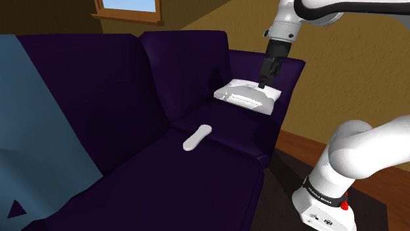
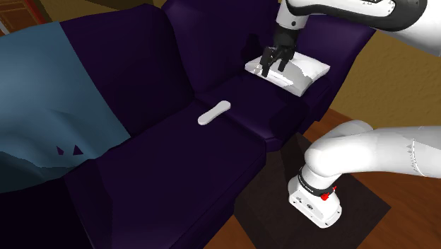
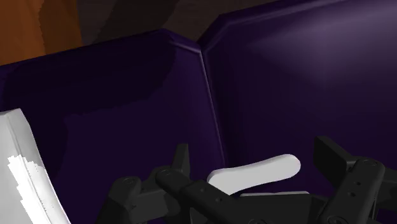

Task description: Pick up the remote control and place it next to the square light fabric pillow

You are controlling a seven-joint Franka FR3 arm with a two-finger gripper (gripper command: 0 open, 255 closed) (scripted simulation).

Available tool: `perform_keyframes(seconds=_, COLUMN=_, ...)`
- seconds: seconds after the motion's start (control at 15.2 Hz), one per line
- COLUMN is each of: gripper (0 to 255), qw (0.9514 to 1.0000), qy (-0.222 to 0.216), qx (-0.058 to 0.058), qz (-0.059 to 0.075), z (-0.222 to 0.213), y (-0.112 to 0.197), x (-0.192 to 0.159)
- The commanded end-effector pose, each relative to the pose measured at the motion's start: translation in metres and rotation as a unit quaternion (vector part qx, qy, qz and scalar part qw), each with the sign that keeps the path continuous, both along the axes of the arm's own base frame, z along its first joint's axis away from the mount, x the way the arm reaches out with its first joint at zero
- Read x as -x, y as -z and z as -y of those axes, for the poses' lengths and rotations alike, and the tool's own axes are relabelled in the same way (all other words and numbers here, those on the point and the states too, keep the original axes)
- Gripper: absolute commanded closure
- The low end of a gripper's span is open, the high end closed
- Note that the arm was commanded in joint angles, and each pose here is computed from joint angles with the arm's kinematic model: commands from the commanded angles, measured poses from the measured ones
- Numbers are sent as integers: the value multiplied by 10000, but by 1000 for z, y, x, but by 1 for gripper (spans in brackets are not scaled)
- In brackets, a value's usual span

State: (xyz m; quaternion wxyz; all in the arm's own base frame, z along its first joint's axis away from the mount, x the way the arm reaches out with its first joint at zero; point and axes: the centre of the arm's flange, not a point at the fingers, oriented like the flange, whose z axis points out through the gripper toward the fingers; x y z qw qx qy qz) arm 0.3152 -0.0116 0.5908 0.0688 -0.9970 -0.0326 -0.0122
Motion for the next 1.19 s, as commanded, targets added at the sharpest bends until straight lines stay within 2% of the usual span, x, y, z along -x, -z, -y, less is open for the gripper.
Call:
perform_keyframes(seconds=0.0, gripper=0, qw=10000, qy=0, qx=0, qz=0, z=0, y=0, x=0)
perform_keyframes(seconds=0.13, gripper=0, qw=9989, qy=453, qx=55, qz=-48, z=-21, y=16, x=-9)
perform_keyframes(seconds=0.26, gripper=0, qw=9958, qy=906, qx=109, qz=-95, z=-40, y=32, x=-19)
perform_keyframes(seconds=0.4, gripper=0, qw=9905, qy=1356, qx=164, qz=-143, z=-59, y=49, x=-31)
perform_keyframes(seconds=0.53, gripper=0, qw=9832, qy=1804, qx=217, qz=-190, z=-76, y=66, x=-44)
perform_keyframes(seconds=0.66, gripper=0, qw=9737, qy=2248, qx=271, qz=-237, z=-92, y=83, x=-59)
perform_keyframes(seconds=0.79, gripper=0, qw=9623, qy=2687, qx=324, qz=-283, z=-106, y=101, x=-75)
perform_keyframes(seconds=0.92, gripper=0, qw=9488, qy=3120, qx=376, qz=-329, z=-118, y=119, x=-92)
perform_keyframes(seconds=1.12, gripper=0, qw=9248, qy=3758, qx=453, qz=-396, z=-133, y=146, x=-119)
